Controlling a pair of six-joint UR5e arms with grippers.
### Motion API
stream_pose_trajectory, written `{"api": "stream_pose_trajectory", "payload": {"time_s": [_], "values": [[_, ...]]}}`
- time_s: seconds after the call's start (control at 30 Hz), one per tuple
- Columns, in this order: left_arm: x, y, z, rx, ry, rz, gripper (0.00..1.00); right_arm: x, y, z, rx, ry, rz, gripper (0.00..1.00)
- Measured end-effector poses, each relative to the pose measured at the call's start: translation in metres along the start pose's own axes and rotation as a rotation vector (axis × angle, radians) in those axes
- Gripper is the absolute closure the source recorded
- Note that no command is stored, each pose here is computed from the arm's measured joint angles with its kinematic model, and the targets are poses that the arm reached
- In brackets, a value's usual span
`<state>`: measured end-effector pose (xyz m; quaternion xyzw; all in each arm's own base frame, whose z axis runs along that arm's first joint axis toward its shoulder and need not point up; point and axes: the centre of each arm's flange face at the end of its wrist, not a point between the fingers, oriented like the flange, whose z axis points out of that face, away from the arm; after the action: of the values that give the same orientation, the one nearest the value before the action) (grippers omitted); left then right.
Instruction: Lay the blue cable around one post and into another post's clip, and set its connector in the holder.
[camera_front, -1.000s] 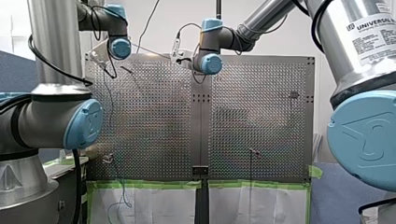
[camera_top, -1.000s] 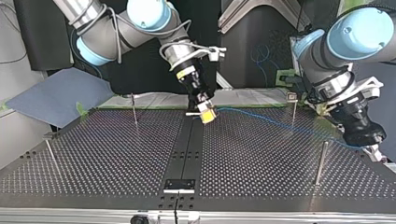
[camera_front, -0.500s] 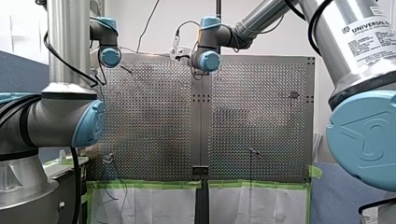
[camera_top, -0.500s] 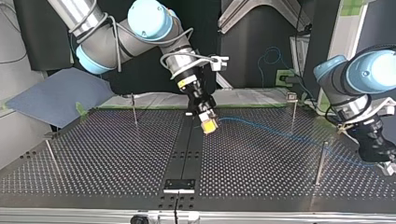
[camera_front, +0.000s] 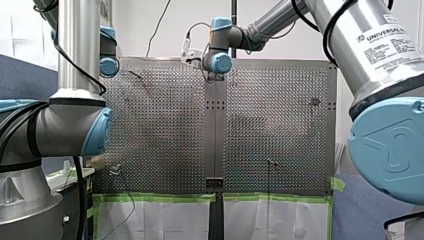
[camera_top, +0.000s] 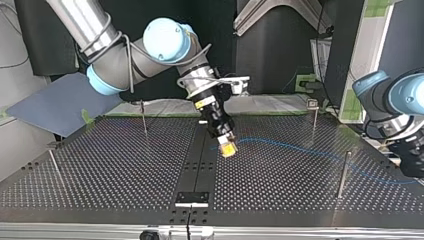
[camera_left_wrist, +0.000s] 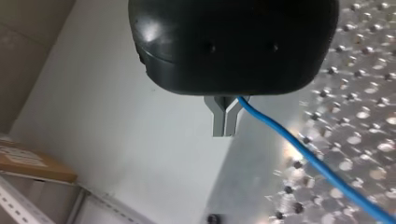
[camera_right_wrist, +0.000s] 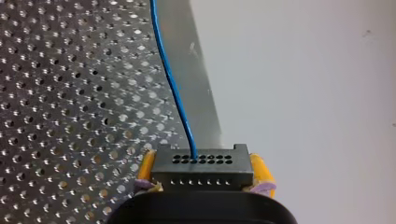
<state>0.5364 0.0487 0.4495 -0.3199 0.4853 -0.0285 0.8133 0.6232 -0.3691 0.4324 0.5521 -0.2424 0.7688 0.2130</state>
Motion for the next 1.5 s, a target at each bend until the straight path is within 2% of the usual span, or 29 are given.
{"api": "stream_pose_trajectory", "payload": {"time_s": [0.27,0.47,0.73,1.0,1.23,1.37,1.5], "values": [[0.039,0.005,0.005,0.043,0.094,0.033,1.0,-0.002,0.007,0.022,-0.006,0.021,-0.004,1.0],[0.049,0.008,0.007,0.058,0.122,0.037,1.0,-0.007,0.019,0.03,-0.02,0.025,-0.008,1.0],[0.076,0.014,0.005,0.062,0.177,0.047,1.0,-0.019,0.036,0.031,-0.046,-0.005,-0.014,1.0],[0.086,0.004,-0.001,0.093,0.2,0.039,1.0,-0.038,0.049,0.028,-0.069,-0.063,-0.016,1.0],[0.089,-0.003,-0.005,0.101,0.199,0.091,1.0,-0.051,0.054,0.023,-0.082,-0.12,-0.018,1.0],[0.091,-0.006,-0.008,0.105,0.198,0.13,1.0,-0.054,0.054,0.022,-0.085,-0.135,-0.024,1.0],[0.093,-0.004,-0.012,0.087,0.198,0.173,1.0,-0.055,0.055,0.021,-0.087,-0.144,-0.025,1.0]]}}
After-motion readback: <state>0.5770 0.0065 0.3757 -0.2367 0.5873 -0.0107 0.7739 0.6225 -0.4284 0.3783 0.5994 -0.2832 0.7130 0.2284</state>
